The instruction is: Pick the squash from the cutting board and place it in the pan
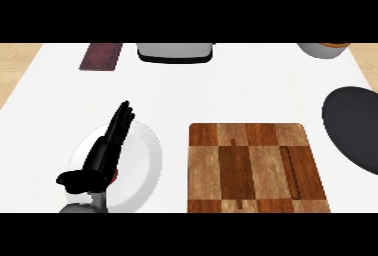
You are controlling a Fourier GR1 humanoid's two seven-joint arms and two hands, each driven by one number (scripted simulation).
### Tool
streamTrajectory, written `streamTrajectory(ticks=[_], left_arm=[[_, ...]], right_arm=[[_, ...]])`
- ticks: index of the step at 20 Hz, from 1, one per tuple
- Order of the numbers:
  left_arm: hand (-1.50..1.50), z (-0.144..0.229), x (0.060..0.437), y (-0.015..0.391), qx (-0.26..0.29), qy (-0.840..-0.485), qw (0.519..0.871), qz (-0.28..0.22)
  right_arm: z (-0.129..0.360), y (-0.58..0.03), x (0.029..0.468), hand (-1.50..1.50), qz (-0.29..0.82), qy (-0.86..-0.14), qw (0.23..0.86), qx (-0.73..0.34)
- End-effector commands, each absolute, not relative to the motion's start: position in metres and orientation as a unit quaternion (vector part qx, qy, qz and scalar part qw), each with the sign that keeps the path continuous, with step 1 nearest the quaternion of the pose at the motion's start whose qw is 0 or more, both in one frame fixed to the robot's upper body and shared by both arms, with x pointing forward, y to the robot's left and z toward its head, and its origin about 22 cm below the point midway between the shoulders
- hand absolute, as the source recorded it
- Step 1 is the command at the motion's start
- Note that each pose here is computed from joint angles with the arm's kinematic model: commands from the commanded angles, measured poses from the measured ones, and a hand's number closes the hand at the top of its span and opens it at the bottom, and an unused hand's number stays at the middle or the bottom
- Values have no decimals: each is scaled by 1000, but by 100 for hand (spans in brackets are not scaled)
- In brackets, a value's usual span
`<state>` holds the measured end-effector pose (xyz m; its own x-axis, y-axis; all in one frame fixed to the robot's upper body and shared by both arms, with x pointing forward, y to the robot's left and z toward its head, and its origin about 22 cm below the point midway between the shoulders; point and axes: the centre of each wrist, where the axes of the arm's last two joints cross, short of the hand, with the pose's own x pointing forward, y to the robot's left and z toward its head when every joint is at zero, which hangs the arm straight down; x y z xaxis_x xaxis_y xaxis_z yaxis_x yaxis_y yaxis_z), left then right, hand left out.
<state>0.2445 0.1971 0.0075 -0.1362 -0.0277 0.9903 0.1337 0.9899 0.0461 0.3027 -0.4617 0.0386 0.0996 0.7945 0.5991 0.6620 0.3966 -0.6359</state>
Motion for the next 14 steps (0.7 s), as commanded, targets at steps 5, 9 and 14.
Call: streamTrajectory(ticks=[5, 9, 14], left_arm=[[0, 15, 255, 183, -59, -756, 648, -73], [0, 9, 252, 196, -52, -754, 651, -79], [0, 11, 251, 185, -63, -755, 649, -73]], right_arm=[[26, -488, 308, -150, 110, -575, 627, -514], [24, -489, 310, -150, 202, -545, 683, -443], [23, -475, 326, -150, 174, -599, 684, -379]])
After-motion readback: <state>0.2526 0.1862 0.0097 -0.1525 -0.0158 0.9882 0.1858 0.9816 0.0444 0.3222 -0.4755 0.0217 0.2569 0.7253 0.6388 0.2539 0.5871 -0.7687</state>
